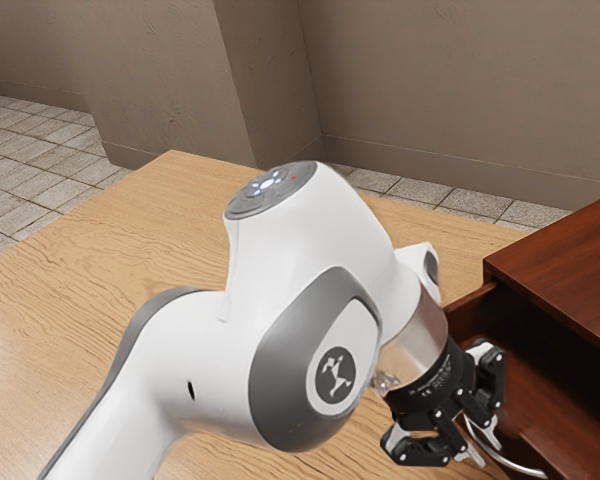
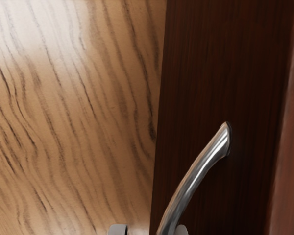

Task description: Pull the drawer handle with one arm to open the drawer

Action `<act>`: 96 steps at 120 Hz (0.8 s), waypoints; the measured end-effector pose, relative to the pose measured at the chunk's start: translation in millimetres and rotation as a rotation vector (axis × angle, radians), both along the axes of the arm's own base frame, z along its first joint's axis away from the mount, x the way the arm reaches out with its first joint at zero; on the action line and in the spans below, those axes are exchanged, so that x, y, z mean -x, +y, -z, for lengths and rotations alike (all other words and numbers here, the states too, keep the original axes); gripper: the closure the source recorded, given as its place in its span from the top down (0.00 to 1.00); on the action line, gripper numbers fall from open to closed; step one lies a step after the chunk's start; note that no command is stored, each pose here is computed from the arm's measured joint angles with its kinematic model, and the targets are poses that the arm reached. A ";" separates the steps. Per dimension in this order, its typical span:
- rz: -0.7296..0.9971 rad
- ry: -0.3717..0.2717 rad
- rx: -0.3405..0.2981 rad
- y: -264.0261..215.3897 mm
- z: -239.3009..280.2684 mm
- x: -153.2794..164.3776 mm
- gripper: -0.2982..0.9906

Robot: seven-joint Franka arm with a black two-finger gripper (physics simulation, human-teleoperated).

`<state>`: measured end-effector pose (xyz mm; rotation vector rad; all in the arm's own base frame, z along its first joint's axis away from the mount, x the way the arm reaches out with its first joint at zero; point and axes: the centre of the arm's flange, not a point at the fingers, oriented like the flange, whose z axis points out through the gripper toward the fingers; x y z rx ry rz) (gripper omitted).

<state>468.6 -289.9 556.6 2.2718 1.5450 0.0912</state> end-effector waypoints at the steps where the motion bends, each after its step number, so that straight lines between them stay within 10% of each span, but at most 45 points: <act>1: 0.000 0.001 0.000 0.0 0.2 0.2 0.25; 96: -0.014 0.021 -0.006 11.7 -3.7 19.9 0.25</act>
